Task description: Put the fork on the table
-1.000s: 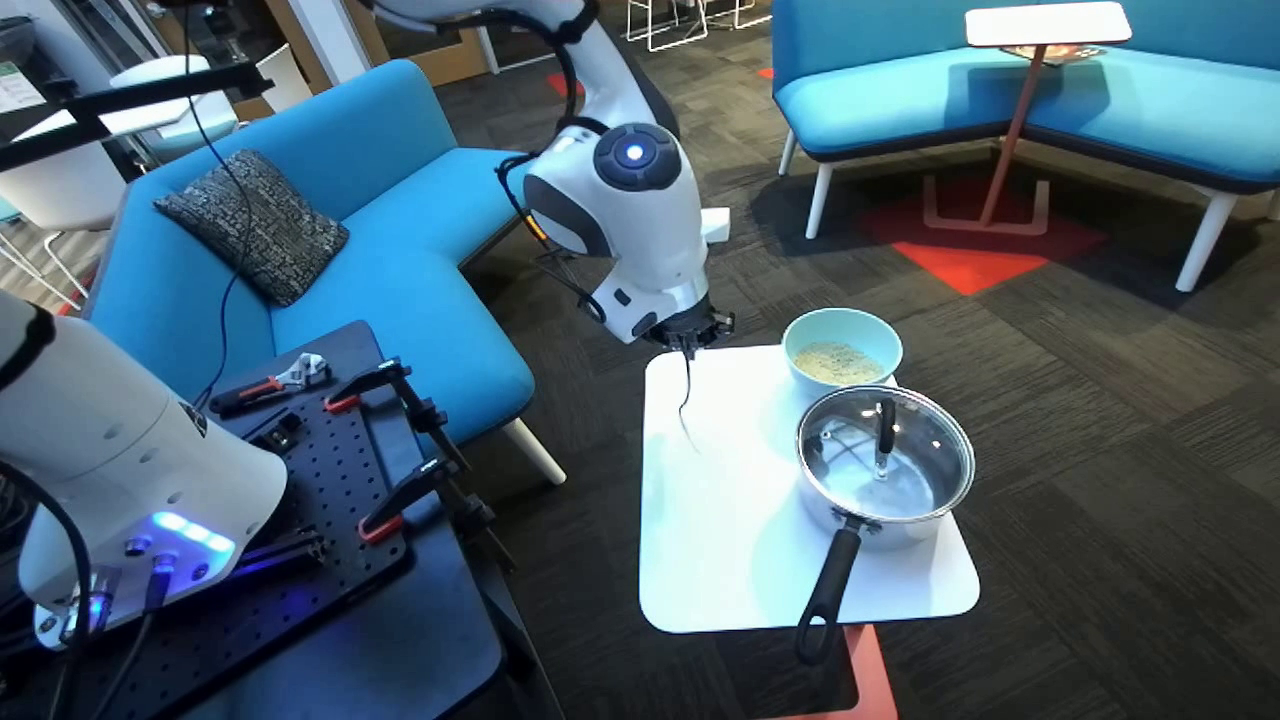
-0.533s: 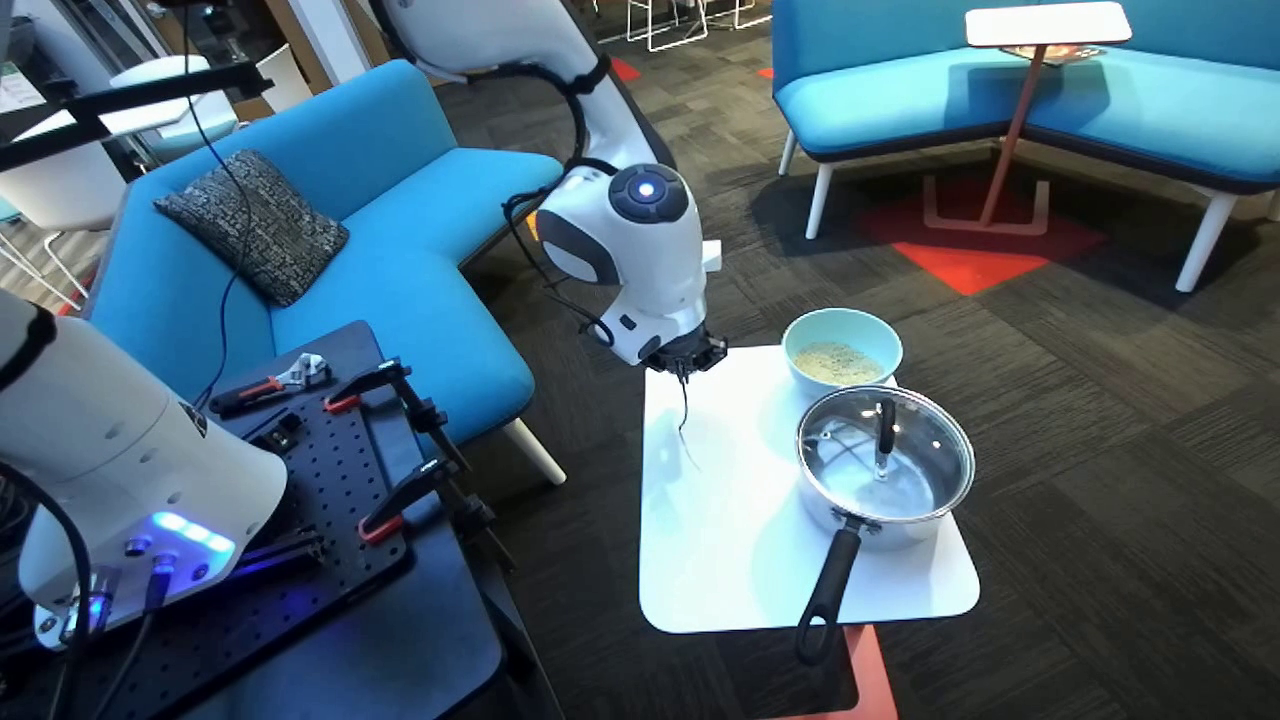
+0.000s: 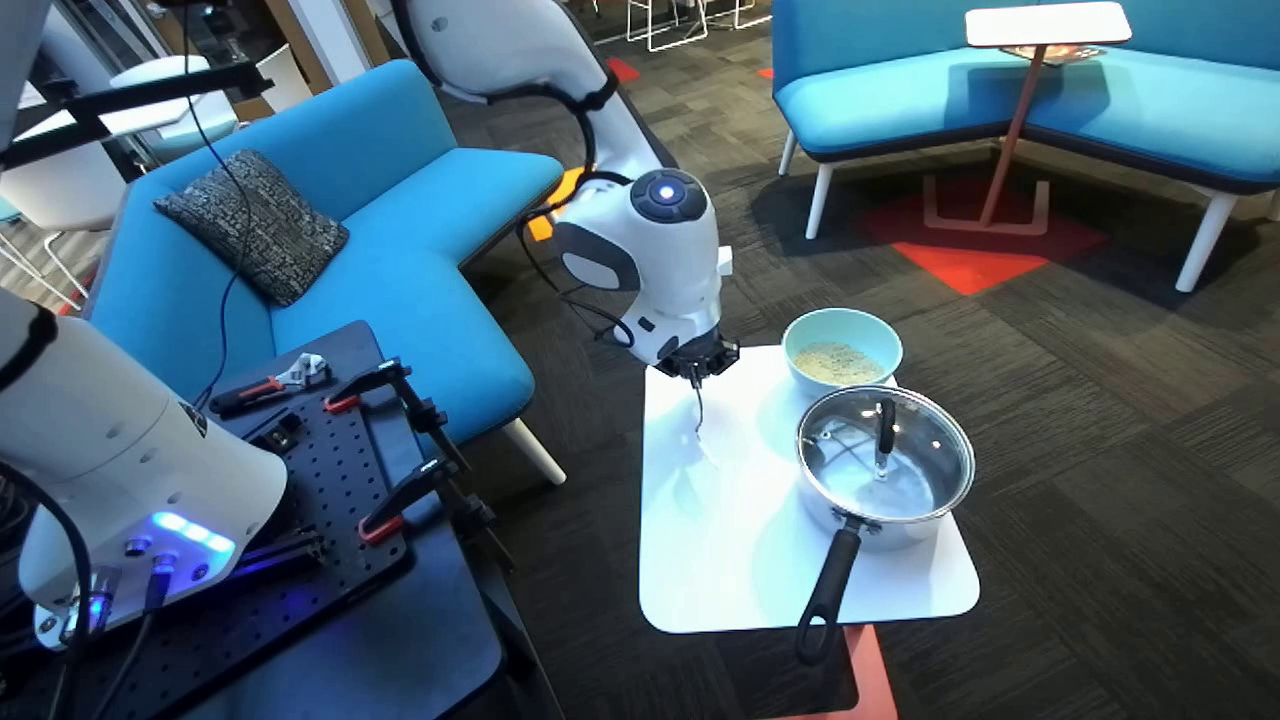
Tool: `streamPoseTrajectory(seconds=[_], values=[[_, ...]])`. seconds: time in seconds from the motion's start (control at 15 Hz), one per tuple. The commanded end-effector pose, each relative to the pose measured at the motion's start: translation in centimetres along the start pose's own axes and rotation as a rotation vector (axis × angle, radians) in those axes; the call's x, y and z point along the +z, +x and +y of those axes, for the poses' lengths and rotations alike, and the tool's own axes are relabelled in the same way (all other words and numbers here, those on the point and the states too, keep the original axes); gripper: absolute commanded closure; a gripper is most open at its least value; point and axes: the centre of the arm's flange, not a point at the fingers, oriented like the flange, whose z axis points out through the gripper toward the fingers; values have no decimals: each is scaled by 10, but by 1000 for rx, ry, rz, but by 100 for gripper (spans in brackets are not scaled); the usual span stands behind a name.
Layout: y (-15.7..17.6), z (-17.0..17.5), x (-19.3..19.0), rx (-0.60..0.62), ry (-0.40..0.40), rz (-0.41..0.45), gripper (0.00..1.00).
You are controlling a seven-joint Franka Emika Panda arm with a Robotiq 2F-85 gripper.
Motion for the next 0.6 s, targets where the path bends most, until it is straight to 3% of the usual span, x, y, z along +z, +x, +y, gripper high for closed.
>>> streamPoseTrajectory(seconds=[0.0,0.53], values=[[-11,-11,7,1,7,45,70],[-14,-14,1,-10,11,68,12]])
